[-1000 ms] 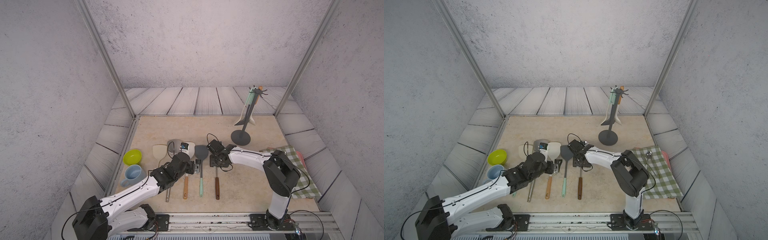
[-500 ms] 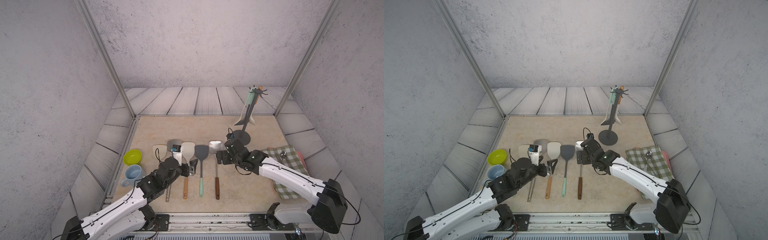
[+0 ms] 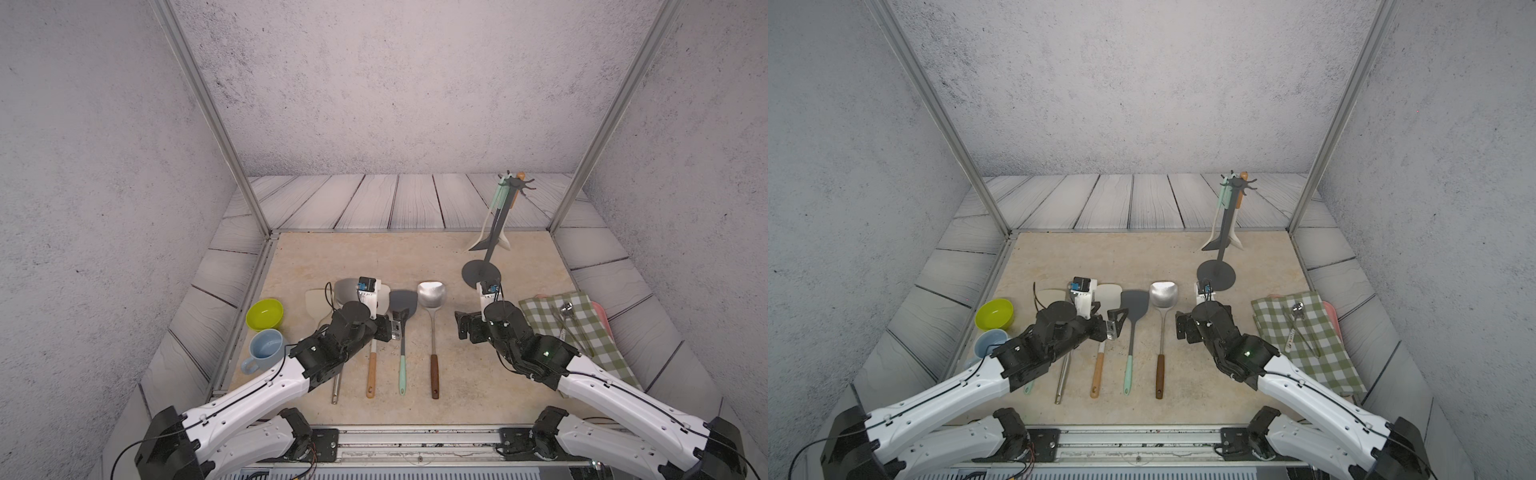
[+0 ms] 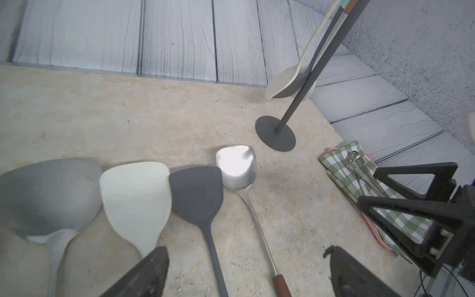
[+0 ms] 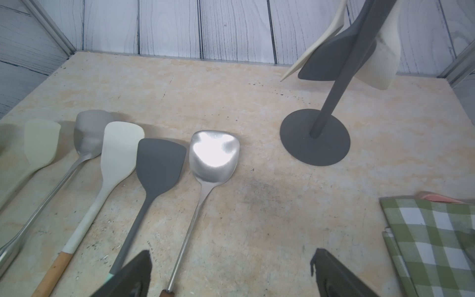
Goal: Take the spatula off the kitchen utensil rack
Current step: Take off the spatula from the rack.
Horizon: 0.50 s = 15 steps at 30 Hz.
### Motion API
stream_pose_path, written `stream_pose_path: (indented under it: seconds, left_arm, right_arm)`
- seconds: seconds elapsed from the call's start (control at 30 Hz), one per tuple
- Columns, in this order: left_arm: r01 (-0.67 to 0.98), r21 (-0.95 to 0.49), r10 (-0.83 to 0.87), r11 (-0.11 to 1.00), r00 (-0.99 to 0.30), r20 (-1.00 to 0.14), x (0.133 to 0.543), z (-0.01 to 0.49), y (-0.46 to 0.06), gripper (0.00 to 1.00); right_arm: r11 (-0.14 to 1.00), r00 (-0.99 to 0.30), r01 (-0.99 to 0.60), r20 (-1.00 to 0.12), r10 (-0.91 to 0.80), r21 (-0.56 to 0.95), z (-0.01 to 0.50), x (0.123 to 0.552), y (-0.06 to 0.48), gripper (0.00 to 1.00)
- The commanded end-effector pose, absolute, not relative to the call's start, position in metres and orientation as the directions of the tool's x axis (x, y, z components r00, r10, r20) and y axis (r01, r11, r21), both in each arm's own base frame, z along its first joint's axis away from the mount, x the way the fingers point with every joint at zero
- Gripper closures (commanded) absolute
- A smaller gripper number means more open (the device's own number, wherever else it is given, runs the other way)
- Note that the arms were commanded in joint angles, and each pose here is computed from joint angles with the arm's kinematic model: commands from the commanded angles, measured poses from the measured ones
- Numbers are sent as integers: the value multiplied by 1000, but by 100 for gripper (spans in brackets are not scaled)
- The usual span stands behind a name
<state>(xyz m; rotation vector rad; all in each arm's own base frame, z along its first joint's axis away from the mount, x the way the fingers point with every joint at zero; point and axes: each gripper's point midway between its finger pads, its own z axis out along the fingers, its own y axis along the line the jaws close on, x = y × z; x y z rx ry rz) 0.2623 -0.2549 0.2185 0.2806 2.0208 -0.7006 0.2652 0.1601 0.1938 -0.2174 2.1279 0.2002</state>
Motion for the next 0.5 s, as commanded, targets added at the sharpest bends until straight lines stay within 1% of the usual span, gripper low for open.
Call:
stream_pose_path:
  seconds: [0.0, 0.17, 0.23, 0.3, 0.47]
  left_arm:
    - [535, -314, -16, 785, -489, -872, 266, 224, -273, 1]
    - [548, -229, 38, 805, -432, -901, 269, 192, -265, 1]
    - [513, -221, 35, 830, -443, -896, 271, 188, -257, 1]
    - [521, -219, 36, 825, -435, -900, 270, 192, -258, 1]
    - [520, -228, 33, 823, -444, -895, 267, 195, -256, 1]
  right_arm:
    - [976, -493, -219, -865, -91, 21, 198, 267, 147, 1]
    - [970, -515, -200, -857, 18, 141, 199, 275, 130, 1]
    - [967, -532, -166, -843, 80, 196, 201, 283, 118, 1]
    - [961, -534, -141, -836, 129, 239, 207, 291, 110, 1]
    - [923, -484, -157, -842, 238, 352, 235, 321, 103, 13]
